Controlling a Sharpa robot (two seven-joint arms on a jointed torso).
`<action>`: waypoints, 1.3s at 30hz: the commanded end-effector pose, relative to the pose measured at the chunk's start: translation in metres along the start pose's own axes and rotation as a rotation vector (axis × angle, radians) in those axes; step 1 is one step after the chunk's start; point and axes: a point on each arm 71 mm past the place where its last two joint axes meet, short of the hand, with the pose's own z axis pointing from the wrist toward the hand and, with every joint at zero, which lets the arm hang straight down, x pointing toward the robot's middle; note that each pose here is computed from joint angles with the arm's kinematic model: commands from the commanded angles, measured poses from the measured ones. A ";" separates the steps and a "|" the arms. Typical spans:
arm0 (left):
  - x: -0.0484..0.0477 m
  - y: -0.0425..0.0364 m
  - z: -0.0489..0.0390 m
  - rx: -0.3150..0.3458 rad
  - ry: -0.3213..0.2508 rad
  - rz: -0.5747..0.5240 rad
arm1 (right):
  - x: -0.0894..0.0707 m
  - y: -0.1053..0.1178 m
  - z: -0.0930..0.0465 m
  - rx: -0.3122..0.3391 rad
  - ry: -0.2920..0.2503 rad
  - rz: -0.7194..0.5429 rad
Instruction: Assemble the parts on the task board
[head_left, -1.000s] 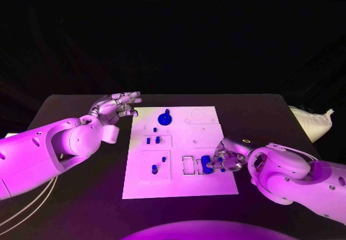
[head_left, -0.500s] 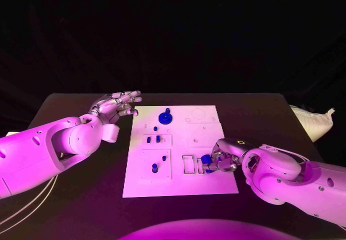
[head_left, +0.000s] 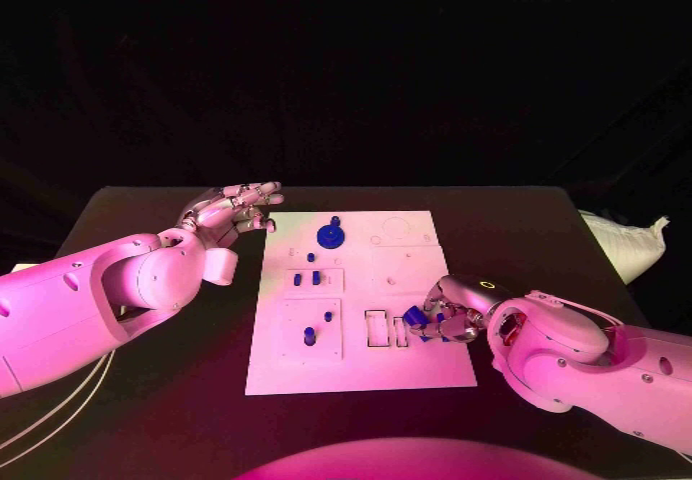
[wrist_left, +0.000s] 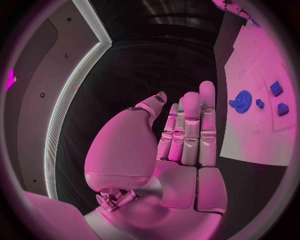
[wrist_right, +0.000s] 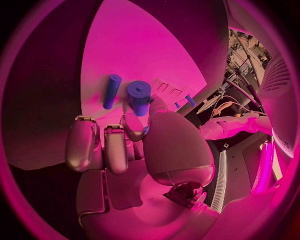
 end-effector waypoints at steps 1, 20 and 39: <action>0.0024 0.0000 0.0001 0.001 0.023 -0.003 | 0.000 0.000 -0.004 0.041 0.013 0.160; 0.0044 0.0016 0.0004 -0.003 0.036 0.001 | 0.000 0.028 -0.006 -0.002 0.072 0.312; 0.0060 0.0019 -0.0002 -0.005 0.041 0.001 | 0.004 0.043 0.011 -0.038 0.064 0.191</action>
